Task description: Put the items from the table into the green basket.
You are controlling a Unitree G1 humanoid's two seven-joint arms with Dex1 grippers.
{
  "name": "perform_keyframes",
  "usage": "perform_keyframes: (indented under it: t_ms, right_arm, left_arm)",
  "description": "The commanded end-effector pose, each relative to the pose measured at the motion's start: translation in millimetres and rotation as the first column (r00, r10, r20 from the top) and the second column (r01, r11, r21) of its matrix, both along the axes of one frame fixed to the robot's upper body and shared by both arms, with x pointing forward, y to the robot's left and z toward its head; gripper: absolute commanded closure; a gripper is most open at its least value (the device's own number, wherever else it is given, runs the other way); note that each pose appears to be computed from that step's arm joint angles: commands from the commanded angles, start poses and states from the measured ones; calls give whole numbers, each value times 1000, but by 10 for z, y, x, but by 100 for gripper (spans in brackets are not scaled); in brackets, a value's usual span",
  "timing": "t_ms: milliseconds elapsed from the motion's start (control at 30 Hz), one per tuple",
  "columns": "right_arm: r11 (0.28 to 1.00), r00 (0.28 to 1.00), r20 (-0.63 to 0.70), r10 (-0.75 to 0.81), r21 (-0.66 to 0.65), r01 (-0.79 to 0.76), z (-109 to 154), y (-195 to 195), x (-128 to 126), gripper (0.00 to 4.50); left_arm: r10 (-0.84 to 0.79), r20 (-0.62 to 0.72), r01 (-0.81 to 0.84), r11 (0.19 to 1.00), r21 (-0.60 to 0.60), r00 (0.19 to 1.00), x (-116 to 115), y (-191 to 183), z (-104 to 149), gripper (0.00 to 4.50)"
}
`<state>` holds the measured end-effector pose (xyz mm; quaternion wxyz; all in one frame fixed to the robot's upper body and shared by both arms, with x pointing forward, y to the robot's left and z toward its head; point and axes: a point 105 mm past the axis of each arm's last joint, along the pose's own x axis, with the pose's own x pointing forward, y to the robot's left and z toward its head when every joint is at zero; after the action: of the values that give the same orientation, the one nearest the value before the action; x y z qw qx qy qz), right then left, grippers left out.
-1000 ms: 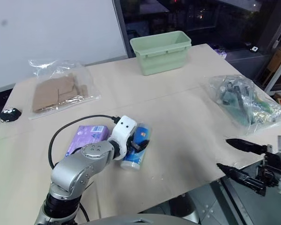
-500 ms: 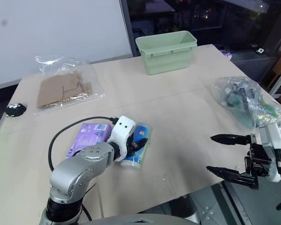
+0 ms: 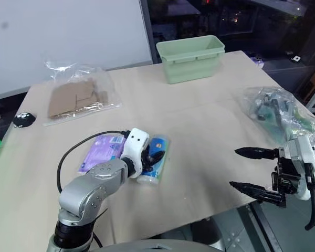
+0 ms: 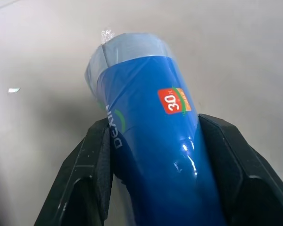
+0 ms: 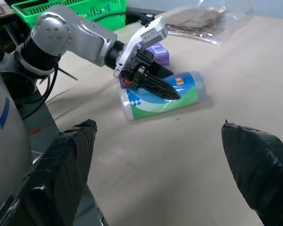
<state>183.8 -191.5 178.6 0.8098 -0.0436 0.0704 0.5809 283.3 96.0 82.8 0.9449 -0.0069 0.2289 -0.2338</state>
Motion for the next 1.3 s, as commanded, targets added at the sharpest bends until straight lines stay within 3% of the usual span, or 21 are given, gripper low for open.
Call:
perform_keyframes:
  t_ms: [33, 333, 567, 700, 800, 900, 1067, 1300]
  right_arm:
    - [999, 999, 33, 11, 30, -12, 103, 48, 29, 0]
    - [994, 997, 60, 44, 95, -50, 245, 160, 175, 0]
    - [973, 984, 131, 122, 180, -145, 457, 355, 441, 0]
    - [949, 968, 165, 187, 225, -222, 555, 507, 603, 0]
    - [936, 957, 189, 221, 234, -262, 617, 613, 728, 0]
    - [927, 948, 224, 227, 250, -281, 712, 690, 881, 0]
    - [935, 939, 296, 175, 250, -253, 823, 848, 1107, 0]
    - [941, 936, 316, 157, 239, -238, 853, 1049, 1157, 0]
  left_arm:
    - [125, 132, -108, 986, -128, 983, 223, 277, 296, 231]
    - [121, 302, -34, 959, -280, 946, 367, 420, 875, 231]
    - [252, 456, -76, 926, -369, 854, 520, 734, 1582, 231]
    - [293, 556, -265, 955, -132, 778, 542, 1230, 1779, 231]
    - [255, 617, -421, 896, 138, 745, 508, 1624, 1855, 231]
    - [285, 675, -537, 820, 195, 680, 426, 2023, 2080, 231]
    - [316, 725, -703, 637, 314, 611, 210, 2721, 2220, 231]
    - [343, 722, -771, 487, 410, 601, 21, 3317, 2129, 231]
